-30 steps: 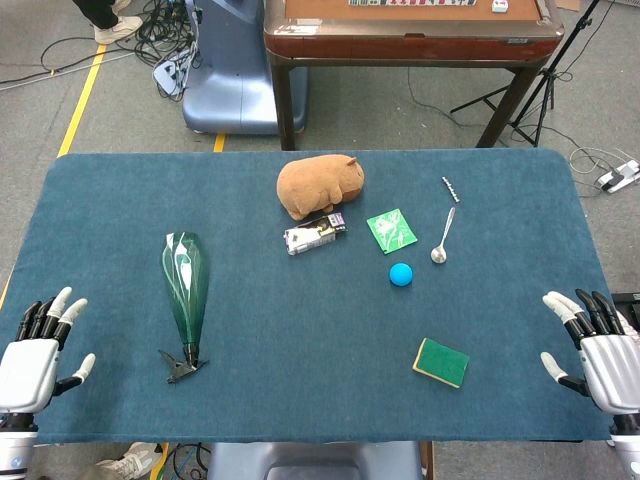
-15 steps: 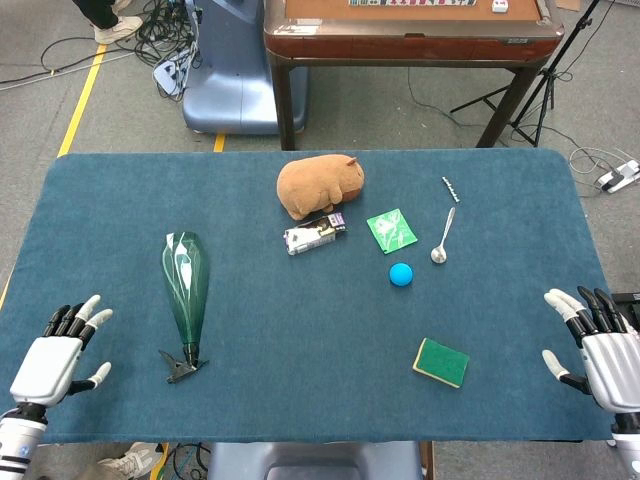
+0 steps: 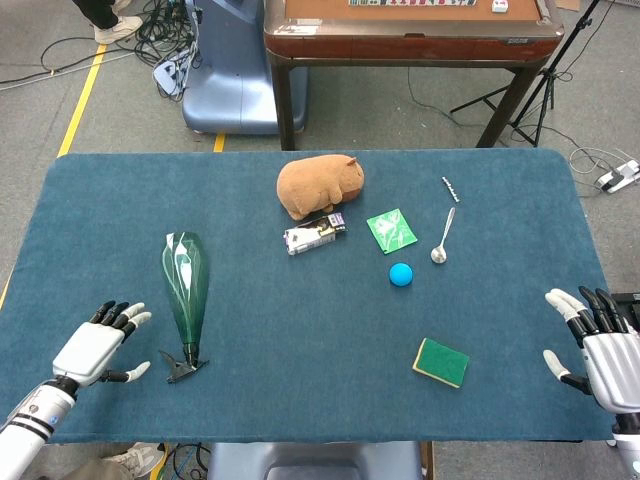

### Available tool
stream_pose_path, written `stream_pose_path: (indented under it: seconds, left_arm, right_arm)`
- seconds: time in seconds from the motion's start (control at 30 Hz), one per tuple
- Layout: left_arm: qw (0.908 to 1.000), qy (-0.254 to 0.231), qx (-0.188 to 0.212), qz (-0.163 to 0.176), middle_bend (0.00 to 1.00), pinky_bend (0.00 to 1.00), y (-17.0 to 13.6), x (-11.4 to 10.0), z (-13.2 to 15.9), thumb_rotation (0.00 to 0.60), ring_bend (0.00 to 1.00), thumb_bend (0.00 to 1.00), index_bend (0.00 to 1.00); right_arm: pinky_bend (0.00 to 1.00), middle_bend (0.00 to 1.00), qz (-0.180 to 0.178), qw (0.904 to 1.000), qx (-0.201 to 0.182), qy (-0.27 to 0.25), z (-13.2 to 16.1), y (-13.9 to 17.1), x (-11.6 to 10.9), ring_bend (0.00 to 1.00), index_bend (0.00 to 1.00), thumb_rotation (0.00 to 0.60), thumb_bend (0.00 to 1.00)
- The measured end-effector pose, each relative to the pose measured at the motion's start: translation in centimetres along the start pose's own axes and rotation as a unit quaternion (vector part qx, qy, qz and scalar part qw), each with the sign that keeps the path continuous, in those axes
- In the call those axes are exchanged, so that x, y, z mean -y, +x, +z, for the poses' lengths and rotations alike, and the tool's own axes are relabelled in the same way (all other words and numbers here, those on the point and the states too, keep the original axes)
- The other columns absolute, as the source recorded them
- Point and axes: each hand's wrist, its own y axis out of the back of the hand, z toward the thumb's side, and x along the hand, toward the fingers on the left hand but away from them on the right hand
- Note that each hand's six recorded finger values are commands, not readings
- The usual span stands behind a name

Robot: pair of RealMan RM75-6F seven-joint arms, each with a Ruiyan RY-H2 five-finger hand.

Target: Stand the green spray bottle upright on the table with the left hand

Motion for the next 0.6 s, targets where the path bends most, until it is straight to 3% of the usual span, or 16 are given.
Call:
stream_pose_path:
  seconds: [0.3, 0.6]
  left_arm:
    - [0.9980, 0.040, -0.005, -0.049, 0.13, 0.00, 2.3, 0.9, 0.4, 0.228, 0.00, 0.28, 0.14]
    - [0.9933, 0.059, -0.016, -0.098, 0.17, 0.00, 3.9, 1.2, 1.1, 0.118, 0.00, 0.28, 0.15]
  right_arm:
    - [0.02, 0.19, 0.001, 1.0000, 0.003, -0.001, -0.2, 0.1, 0.0, 0.04, 0.17, 0.600, 0.29]
    - [0.02, 0.19, 0.001, 1.0000, 0.006, -0.002, -0.4, 0.3, 0.0, 0.04, 0.17, 0.600, 0.29]
